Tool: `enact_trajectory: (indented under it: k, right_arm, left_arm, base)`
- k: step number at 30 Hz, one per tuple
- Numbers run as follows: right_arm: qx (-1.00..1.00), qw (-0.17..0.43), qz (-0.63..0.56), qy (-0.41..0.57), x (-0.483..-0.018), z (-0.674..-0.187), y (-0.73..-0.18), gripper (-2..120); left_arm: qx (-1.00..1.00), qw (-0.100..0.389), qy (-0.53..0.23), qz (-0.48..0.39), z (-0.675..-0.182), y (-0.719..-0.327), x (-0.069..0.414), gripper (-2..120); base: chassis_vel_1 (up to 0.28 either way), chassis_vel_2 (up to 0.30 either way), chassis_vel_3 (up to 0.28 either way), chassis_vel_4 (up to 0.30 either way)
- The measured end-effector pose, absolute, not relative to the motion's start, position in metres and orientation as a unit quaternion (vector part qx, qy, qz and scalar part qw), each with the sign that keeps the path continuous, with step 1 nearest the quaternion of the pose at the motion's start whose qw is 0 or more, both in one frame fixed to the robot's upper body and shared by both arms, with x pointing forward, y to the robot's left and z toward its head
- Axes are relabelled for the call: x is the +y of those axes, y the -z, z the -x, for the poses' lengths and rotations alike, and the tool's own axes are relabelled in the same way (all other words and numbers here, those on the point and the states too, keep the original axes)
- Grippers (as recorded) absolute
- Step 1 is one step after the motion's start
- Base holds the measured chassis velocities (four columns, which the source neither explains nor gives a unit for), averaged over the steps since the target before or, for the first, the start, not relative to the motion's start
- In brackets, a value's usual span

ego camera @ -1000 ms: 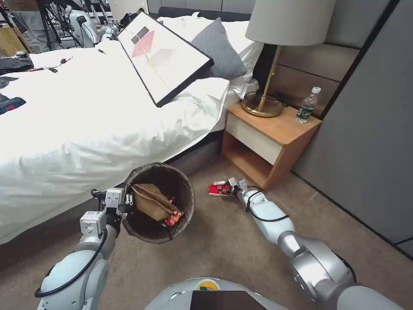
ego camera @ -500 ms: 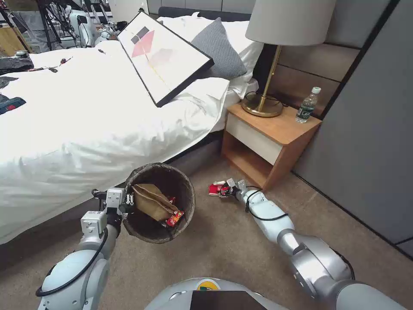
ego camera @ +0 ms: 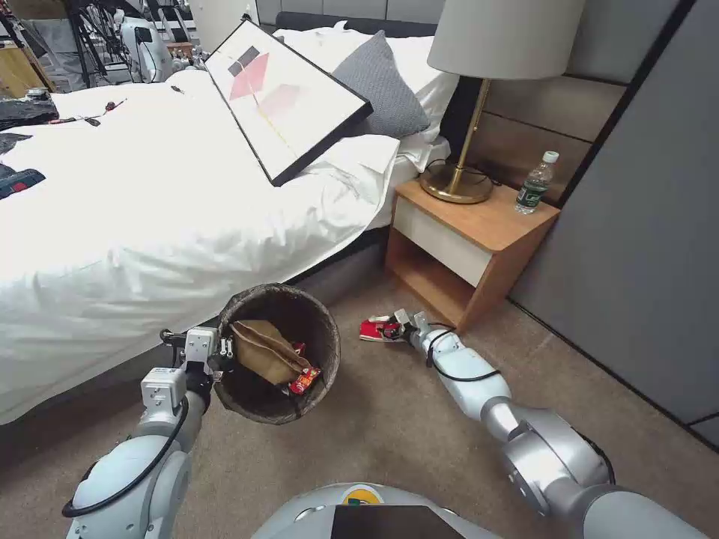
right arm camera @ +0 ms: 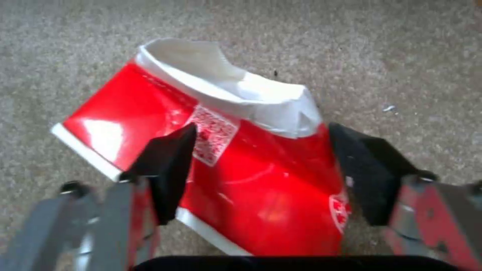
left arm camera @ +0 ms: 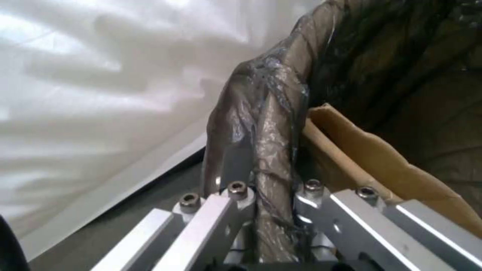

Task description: Pick up the trash bin, then pick up the garbage from the floor and place it into the trash bin.

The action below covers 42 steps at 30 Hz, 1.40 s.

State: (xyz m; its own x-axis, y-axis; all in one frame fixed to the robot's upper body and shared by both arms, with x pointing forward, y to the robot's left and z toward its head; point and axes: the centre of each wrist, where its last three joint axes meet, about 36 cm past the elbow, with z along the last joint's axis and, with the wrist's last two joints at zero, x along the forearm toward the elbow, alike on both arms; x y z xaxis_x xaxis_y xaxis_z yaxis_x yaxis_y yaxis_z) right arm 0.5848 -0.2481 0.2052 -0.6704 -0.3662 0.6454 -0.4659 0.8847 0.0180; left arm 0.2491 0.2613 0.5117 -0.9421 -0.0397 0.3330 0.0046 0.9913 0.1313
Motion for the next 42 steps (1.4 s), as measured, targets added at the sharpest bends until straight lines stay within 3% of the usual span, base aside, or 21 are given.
enact_trajectory:
  k: [18, 42]
  right_arm:
    - [-0.912, 0.337, -0.22, -0.075, -0.2513, -0.5817, -0.2028, 0]
    - [-0.926, 0.316, -0.192, -0.071, -0.2566, -0.5749, -0.2095, 0]
  left_arm:
    - [-0.983, 0.172, 0.066, -0.005, -0.2523, -0.5076, 0.2614, 3]
    - [-0.983, 0.173, 0.066, -0.002, -0.2571, -0.5037, 0.2615, 3]
  base:
    - [0.0, 0.0, 0.0, 0.0]
    - [0.0, 0.0, 0.0, 0.0]
